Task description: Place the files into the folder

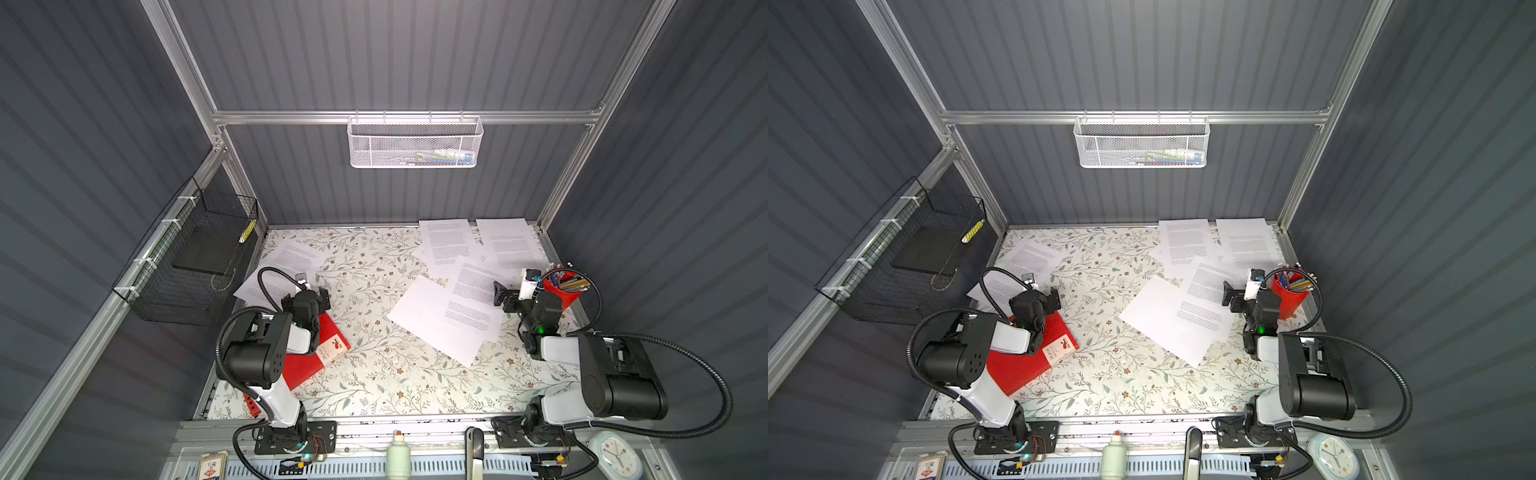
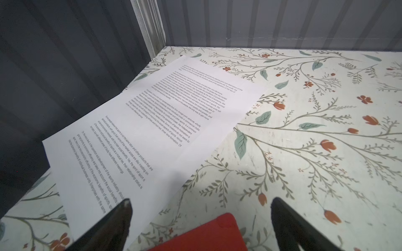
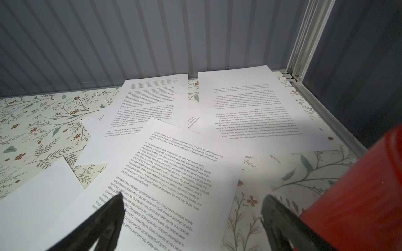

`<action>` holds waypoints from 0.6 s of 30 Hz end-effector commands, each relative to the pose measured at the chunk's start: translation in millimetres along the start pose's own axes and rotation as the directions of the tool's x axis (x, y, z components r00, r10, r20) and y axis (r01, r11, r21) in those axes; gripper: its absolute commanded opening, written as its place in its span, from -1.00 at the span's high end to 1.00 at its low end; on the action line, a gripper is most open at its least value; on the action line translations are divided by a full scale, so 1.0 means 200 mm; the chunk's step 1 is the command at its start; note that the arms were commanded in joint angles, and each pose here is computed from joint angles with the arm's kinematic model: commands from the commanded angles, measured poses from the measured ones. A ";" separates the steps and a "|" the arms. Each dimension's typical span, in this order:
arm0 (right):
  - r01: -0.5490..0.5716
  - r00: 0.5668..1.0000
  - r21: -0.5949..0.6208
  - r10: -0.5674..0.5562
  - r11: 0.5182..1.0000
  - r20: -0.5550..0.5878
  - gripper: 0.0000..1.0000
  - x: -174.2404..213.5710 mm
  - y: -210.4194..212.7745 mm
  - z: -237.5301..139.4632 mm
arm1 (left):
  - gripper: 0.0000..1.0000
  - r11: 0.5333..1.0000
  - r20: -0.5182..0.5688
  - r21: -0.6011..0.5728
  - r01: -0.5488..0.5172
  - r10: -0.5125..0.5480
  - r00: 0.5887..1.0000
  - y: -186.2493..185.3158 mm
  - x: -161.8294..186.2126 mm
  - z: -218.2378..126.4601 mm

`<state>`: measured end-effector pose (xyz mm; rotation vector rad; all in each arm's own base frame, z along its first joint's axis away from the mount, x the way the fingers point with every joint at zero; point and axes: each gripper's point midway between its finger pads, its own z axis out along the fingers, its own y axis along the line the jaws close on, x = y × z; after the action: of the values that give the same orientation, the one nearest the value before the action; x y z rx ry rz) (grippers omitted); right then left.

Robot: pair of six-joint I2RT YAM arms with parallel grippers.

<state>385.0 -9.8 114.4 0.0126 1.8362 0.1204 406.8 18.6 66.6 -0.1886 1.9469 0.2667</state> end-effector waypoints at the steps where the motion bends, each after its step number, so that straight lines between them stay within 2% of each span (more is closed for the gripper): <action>1: 0.001 1.000 -0.004 -0.001 1.000 0.022 -0.98 -0.03 0.00 0.00 | -0.99 1.000 0.012 0.005 -0.013 0.013 1.000 0.00 -0.02 0.01; 18: 0.000 1.000 -0.004 0.000 1.000 0.021 -0.98 -0.02 0.00 -0.01 | -0.99 1.000 0.012 0.008 -0.012 0.011 1.000 -0.01 -0.02 0.01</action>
<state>385.0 -9.8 114.4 0.0126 1.8362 0.1204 406.9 18.0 66.5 -0.1850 1.9476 0.2637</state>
